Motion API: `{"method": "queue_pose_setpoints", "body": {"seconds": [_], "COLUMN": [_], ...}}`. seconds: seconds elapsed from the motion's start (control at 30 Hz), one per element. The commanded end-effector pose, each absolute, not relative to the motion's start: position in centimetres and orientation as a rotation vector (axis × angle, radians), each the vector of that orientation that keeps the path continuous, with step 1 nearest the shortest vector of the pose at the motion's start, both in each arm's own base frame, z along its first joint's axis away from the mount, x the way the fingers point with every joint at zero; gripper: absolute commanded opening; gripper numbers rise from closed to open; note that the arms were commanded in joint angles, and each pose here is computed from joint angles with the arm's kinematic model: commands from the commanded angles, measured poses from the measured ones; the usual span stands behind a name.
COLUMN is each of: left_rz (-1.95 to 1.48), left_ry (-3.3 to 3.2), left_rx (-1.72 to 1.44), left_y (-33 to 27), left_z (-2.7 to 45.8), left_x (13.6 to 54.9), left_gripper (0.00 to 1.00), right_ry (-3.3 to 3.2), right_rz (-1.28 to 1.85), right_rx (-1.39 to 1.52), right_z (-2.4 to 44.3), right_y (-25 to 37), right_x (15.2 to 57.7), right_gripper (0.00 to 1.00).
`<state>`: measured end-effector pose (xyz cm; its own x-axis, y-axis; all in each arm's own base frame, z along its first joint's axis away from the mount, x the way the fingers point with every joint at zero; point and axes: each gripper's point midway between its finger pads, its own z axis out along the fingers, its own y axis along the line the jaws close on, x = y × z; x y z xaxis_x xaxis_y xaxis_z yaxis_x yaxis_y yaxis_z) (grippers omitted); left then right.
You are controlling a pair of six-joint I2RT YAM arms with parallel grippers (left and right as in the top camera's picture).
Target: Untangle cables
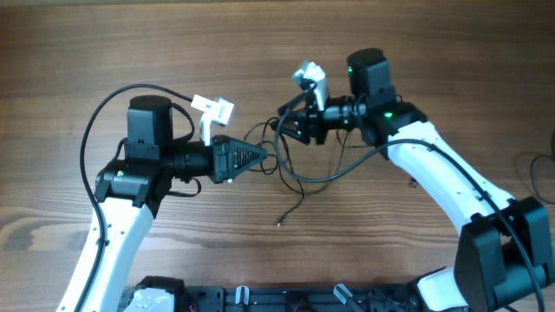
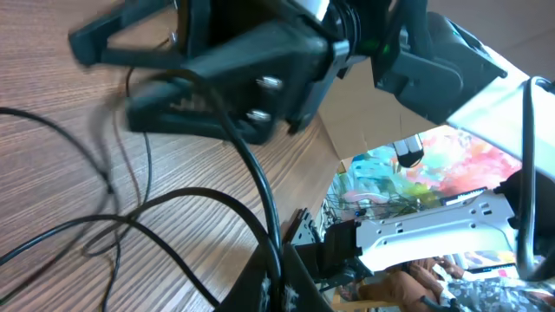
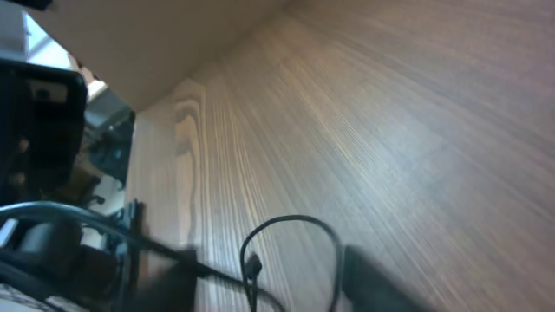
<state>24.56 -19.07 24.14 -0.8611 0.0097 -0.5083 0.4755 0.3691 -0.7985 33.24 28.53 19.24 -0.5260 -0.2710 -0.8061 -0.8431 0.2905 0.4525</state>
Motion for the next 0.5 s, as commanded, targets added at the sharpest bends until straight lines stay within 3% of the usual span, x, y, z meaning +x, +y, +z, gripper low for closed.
{"method": "queue_pose_setpoints", "body": {"seconds": [0.0, 0.2, 0.3, 0.47], "left_rz": [-1.535, -1.349, -1.213, -1.165], "left_ry": [2.201, 2.347, 2.452, 2.459], "left_rx": [0.454, 0.269, 0.096, 0.072], "left_y": [-19.5, -18.1, -16.6, -16.2], "left_z": [24.4, 21.8, 19.9, 19.6], "left_x": [24.1, 25.8, 26.6, 27.1], "left_gripper": [0.04, 0.29, 0.22, 0.21], "right_ry": [2.072, 2.033, 1.977, 1.997], "right_rz": [1.057, 1.117, 1.18, 1.184], "right_rx": [-0.873, -0.781, -0.782, -0.766], "right_z": [17.6, 19.9, 22.0, 22.1], "right_y": [28.2, 26.9, 26.3, 25.9], "right_x": [35.7, 36.9, 36.4, 36.2], "right_gripper": [0.04, 0.04, 0.04, 0.04]}}
